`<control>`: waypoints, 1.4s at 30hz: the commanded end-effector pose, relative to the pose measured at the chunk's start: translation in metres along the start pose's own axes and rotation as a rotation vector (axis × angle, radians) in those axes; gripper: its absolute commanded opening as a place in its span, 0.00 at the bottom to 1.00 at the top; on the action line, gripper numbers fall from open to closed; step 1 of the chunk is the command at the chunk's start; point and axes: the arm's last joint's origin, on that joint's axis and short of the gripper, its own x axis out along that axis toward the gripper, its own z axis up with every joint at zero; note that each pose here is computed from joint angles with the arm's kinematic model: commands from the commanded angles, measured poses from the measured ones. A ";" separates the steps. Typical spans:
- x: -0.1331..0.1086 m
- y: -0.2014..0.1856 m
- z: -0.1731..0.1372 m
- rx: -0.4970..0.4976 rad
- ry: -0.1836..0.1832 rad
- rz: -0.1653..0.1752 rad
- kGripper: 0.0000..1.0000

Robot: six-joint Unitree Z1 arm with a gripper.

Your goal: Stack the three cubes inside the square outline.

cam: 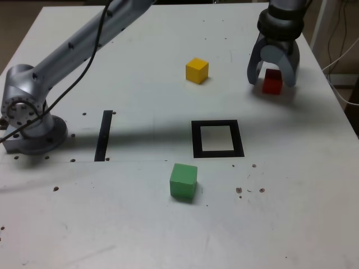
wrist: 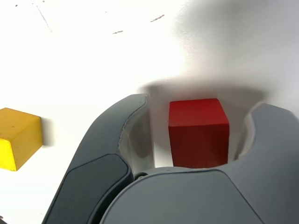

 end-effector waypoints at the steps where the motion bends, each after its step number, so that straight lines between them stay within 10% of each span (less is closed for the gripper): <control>1: 0.000 -0.001 0.001 0.006 0.003 -0.003 0.33; 42: -0.063 -0.053 -0.045 -0.048 -0.036 -0.060 0.31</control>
